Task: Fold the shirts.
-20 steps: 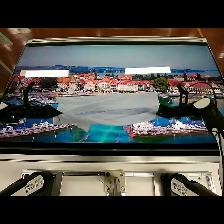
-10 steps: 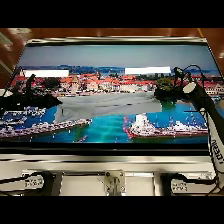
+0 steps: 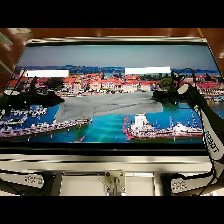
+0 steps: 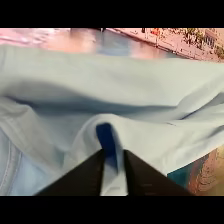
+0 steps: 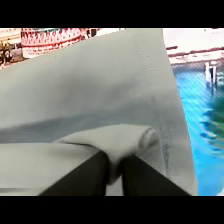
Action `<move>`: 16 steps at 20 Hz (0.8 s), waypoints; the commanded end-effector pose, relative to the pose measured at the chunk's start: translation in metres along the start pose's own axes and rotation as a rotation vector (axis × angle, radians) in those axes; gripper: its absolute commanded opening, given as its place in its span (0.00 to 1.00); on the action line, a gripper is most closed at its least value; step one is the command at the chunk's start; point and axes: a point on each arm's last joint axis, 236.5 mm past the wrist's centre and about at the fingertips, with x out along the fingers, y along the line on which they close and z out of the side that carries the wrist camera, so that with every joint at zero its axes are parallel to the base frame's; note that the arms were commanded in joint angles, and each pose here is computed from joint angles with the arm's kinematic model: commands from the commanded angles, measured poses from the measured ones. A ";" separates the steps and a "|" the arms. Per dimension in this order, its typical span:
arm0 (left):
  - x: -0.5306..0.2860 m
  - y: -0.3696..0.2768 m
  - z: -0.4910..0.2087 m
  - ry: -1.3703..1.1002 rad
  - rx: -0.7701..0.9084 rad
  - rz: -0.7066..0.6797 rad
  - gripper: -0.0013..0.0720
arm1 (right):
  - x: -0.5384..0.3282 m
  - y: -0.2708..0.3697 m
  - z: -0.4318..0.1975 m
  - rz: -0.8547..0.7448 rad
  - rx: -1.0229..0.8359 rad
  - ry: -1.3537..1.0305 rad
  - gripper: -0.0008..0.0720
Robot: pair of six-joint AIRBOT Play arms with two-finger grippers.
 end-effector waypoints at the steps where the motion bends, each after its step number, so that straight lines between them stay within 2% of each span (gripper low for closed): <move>1: 0.006 -0.009 -0.006 0.031 -0.017 -0.046 0.69 | -0.002 0.003 0.002 0.015 0.029 -0.004 0.87; 2: 0.004 -0.011 -0.009 0.043 -0.016 -0.056 0.76 | -0.010 0.002 0.005 0.017 0.033 -0.011 0.90; 6: -0.014 -0.011 -0.014 0.069 -0.056 -0.112 0.76 | -0.045 -0.034 0.017 -0.002 0.156 -0.046 0.91; 7: -0.020 -0.017 -0.016 0.081 -0.070 -0.149 0.76 | -0.046 -0.047 0.008 -0.004 0.234 -0.008 0.95; 9: -0.033 -0.031 -0.024 0.118 -0.086 -0.226 0.76 | -0.040 -0.059 -0.014 0.020 0.329 0.088 0.95; 13: -0.047 -0.054 -0.033 0.150 -0.045 -0.273 0.75 | -0.008 -0.035 -0.023 0.143 0.400 0.137 0.95; 16: -0.060 -0.084 -0.018 0.076 0.013 -0.344 0.75 | 0.016 -0.017 -0.024 0.204 0.456 0.142 0.95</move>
